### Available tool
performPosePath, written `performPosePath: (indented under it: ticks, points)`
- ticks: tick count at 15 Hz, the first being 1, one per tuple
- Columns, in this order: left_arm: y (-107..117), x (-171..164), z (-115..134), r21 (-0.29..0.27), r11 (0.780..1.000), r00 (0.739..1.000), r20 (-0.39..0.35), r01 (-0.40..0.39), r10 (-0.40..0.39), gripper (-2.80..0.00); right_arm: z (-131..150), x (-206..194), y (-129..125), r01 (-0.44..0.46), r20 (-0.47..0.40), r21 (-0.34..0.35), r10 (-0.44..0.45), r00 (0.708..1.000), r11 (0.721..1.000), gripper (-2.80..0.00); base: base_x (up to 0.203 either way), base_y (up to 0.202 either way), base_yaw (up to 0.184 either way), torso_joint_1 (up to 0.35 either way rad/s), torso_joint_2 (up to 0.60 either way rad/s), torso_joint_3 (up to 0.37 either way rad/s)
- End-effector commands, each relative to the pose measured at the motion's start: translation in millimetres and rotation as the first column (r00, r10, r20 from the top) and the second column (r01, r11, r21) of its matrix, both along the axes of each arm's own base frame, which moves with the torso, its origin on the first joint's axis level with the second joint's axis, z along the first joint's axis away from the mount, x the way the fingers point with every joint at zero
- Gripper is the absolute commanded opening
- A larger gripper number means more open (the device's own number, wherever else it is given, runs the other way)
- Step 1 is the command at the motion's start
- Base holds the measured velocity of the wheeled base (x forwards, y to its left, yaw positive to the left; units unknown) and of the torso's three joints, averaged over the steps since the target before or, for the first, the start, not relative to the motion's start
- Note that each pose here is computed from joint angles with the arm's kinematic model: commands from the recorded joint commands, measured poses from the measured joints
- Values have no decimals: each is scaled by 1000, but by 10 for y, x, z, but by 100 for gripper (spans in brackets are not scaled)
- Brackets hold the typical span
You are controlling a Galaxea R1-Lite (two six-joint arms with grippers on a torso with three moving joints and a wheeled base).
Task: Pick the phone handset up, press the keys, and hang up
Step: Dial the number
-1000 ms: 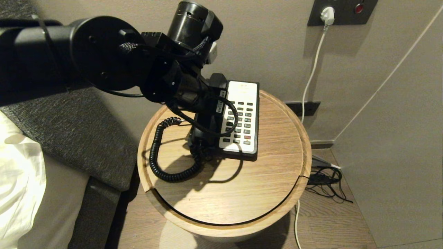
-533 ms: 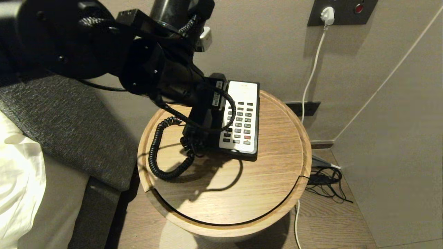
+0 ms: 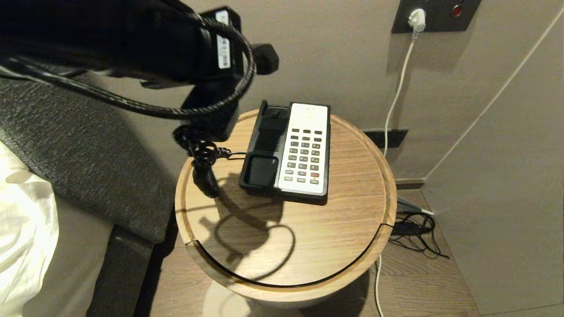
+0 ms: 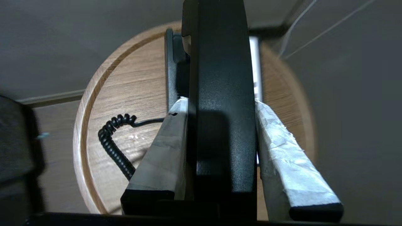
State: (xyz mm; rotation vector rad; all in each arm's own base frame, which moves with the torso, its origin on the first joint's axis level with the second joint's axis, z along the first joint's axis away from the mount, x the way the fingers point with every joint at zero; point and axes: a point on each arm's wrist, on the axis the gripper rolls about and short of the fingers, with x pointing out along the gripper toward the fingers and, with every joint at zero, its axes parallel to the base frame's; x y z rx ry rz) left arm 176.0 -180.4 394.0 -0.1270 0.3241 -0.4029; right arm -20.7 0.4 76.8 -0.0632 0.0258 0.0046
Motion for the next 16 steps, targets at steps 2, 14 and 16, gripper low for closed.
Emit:
performPosePath:
  ticks: [2,14,16]
  points:
    - [500,-489,310,-240,970,1000,-11,23,-27,-280,0,1,0,-1,-1,-1,1,1000,1000,-280,0,0,0,0,0,0]
    - [1511,-1460,329,-559,820,972,-102,121,-213,-280,350,-137,5,-21,74,68,16,997,997,-280,0,0,0,0,0,0]
    - [1572,-1513,270,-557,823,973,-105,113,-205,-280,869,-514,15,-61,141,81,49,989,995,-280,0,0,0,1,1,15]
